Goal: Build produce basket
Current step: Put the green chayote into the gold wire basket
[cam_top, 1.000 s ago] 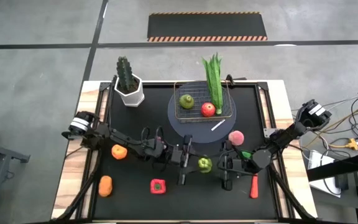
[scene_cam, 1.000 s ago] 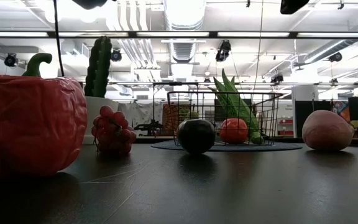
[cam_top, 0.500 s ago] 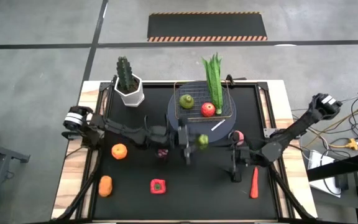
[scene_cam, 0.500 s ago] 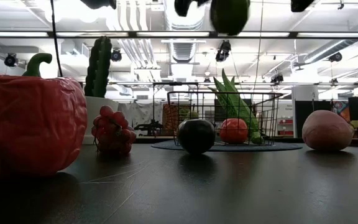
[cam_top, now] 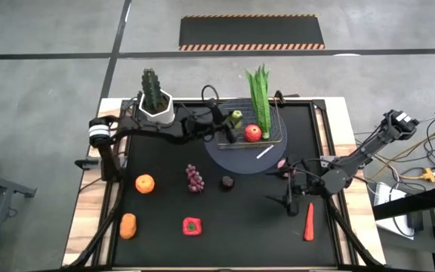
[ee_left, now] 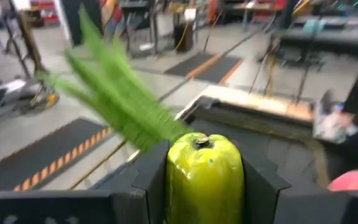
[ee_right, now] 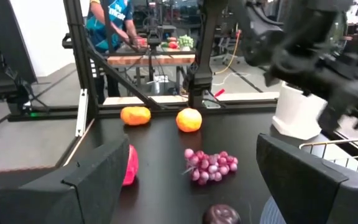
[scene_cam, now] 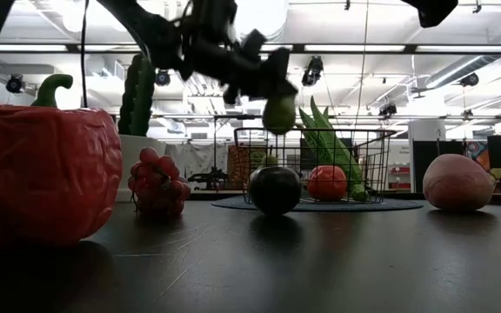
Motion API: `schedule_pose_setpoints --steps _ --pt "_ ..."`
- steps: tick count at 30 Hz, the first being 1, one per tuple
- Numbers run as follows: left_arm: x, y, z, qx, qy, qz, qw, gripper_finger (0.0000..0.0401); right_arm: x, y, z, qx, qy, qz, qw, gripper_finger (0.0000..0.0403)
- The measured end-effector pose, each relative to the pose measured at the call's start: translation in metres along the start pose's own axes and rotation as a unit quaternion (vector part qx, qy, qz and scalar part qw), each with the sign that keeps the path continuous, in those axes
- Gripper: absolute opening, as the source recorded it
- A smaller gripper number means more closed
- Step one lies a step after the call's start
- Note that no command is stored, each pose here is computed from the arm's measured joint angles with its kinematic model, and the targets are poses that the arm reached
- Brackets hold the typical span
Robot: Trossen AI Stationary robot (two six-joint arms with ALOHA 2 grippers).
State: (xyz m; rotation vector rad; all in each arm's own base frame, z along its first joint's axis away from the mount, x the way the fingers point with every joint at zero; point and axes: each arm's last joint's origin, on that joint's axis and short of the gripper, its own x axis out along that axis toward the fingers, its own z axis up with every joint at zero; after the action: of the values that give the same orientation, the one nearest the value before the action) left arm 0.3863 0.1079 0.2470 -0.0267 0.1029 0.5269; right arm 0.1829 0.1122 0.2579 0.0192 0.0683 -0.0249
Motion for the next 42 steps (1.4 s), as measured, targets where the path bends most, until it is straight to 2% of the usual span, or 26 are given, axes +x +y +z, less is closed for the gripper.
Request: schedule_pose_setpoints --steps 7,34,42 --pt "0.004 0.011 -0.011 0.008 0.023 0.014 1.000 0.0129 0.004 0.002 -0.006 -0.007 0.011 -0.001 1.000 0.0331" --pt "-0.001 0.006 -0.026 0.017 0.055 0.006 0.998 0.0131 0.008 0.005 -0.013 -0.002 0.025 -0.002 1.000 0.0329" --pt "-0.001 0.006 -0.027 0.019 0.063 0.006 0.998 0.0179 0.008 0.005 -0.013 0.011 0.025 -0.003 1.000 0.0329"
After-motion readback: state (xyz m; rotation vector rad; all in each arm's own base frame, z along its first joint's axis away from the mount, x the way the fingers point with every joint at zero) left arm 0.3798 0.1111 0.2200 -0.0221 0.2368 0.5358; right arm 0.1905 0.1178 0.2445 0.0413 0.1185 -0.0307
